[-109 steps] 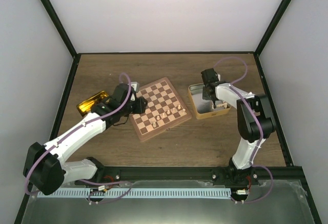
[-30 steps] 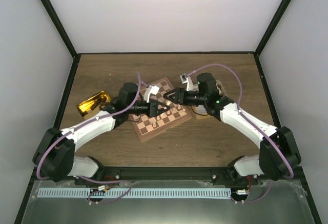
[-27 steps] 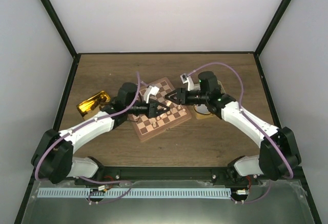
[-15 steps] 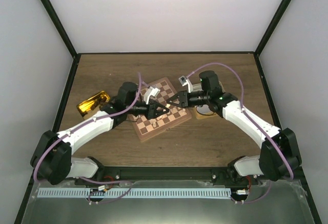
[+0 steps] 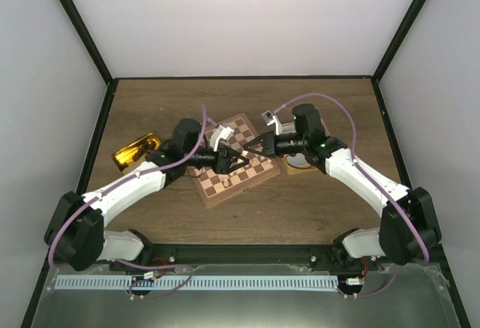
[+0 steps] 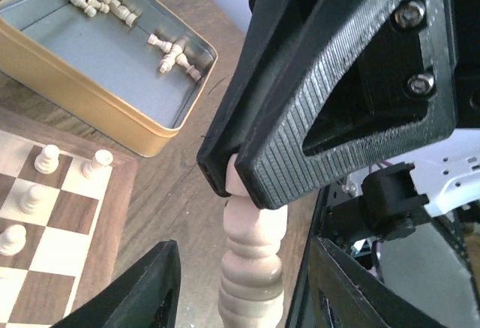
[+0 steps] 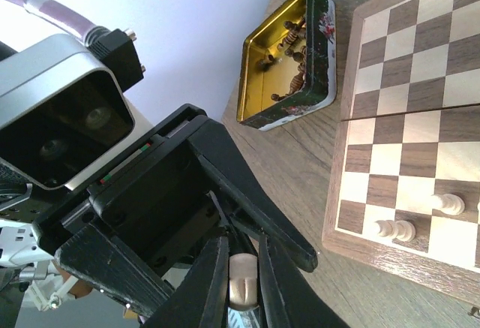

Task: Set up the chess pieces on the board
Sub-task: Pick up the chess piece from the storage box, then place the chess piece on the chessboard.

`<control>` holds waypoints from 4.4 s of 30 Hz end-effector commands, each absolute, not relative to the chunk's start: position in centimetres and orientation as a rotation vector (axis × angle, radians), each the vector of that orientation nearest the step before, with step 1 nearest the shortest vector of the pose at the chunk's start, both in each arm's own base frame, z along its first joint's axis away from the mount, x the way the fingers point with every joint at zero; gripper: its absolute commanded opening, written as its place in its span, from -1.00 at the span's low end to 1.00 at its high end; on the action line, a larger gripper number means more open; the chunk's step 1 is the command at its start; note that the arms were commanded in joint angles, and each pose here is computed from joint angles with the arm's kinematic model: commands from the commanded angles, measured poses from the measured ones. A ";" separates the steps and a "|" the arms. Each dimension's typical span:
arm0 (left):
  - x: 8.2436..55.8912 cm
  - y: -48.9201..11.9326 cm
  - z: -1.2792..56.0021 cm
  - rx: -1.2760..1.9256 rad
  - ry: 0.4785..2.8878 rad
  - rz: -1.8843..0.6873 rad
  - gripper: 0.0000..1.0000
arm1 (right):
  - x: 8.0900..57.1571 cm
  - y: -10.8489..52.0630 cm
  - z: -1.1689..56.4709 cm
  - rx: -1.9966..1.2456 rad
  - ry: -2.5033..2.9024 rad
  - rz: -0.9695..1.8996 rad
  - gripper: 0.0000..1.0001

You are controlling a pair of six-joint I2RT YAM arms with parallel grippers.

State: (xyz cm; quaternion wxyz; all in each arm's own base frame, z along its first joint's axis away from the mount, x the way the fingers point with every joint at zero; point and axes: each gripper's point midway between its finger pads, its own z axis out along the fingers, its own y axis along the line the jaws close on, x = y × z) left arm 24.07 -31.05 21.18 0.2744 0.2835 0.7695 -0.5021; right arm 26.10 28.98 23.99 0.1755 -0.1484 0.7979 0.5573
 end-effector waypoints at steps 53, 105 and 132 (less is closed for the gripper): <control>24.8 -27.8 27.4 0.012 1.800 -1.789 -0.46 | 27.8 27.4 29.7 0.029 1.844 1.821 -0.88; 30.8 -20.4 18.4 -0.027 2.337 -0.766 -0.92 | 29.3 25.2 7.7 -0.378 2.165 0.275 -0.89; 30.4 -20.2 17.6 -0.034 2.359 -0.774 -0.92 | 29.6 25.5 7.8 -0.358 2.135 0.310 -0.78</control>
